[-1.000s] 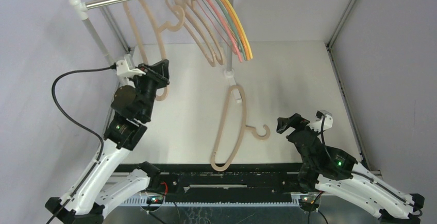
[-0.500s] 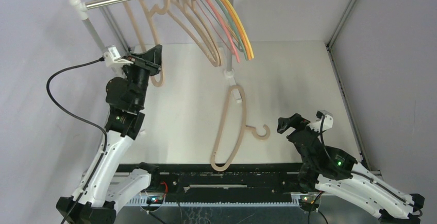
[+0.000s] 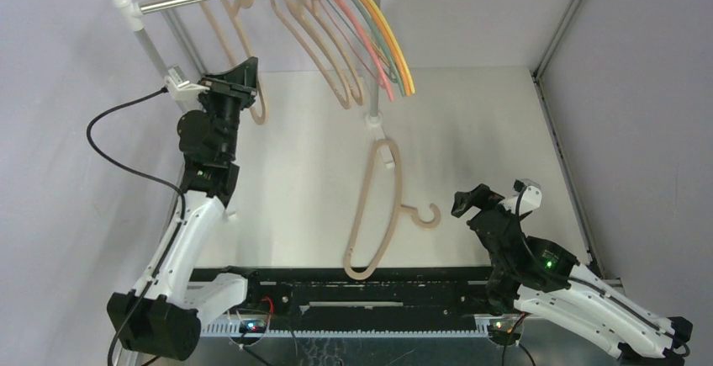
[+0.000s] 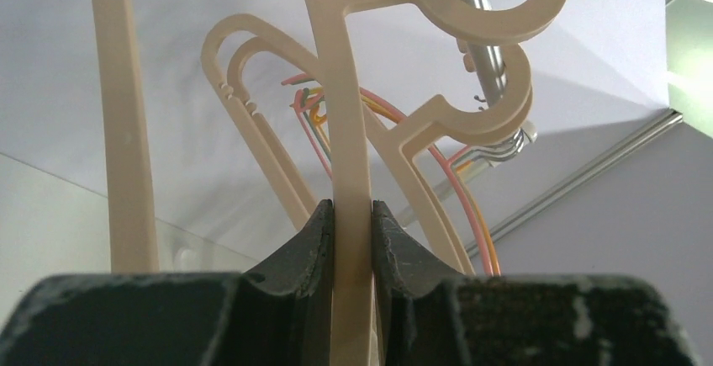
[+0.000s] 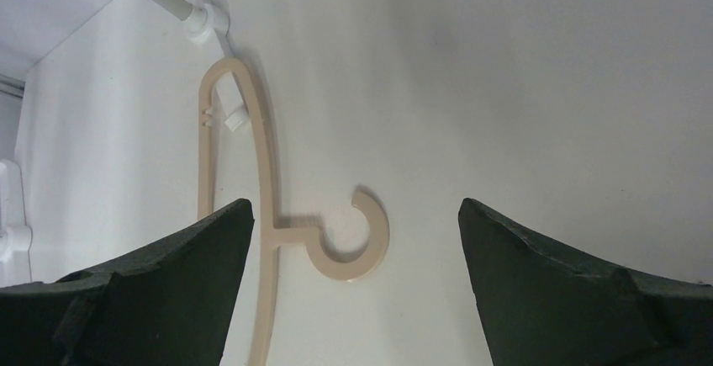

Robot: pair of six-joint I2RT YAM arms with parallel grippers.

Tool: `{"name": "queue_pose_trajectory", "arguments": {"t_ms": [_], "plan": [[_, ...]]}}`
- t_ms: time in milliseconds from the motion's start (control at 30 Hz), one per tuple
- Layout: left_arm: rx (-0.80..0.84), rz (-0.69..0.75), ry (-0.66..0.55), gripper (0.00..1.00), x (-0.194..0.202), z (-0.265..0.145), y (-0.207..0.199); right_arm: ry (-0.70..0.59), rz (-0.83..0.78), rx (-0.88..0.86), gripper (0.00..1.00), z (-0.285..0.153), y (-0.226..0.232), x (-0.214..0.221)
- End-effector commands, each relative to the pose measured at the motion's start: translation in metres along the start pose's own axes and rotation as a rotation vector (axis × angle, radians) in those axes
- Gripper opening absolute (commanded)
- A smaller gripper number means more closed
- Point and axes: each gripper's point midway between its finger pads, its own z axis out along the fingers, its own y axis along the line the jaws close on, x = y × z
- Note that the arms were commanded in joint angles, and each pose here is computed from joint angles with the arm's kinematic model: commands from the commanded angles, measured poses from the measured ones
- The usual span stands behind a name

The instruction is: Organize the hangers

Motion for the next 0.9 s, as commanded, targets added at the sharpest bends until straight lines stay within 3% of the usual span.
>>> {"name": "queue_pose_trajectory", "arguments": {"t_ms": [0,300,467,533,667,867], "plan": [[0.091,-0.115,-0.046,0.0,-0.009,0.012,-0.015,-0.019,0.009,0.01,1.0,0.0,0.002,-0.009],[0.039,-0.122,0.07,0.01,0.034,0.026,0.015,-0.017,0.011,0.029,1.0,0.0,-0.002,-0.008],[-0.003,-0.038,0.151,0.25,0.054,0.02,0.028,-0.009,0.008,0.031,1.0,0.002,-0.001,-0.005],[0.023,0.002,0.178,0.4,0.056,0.015,0.023,-0.004,0.006,0.031,1.0,0.003,0.0,-0.003],[0.085,0.091,0.23,0.54,0.058,0.001,0.01,0.004,0.002,0.033,1.0,0.005,0.001,0.0],[0.14,0.158,0.29,0.66,0.068,-0.029,0.008,0.008,0.002,0.023,1.0,0.006,0.005,0.002]]}}
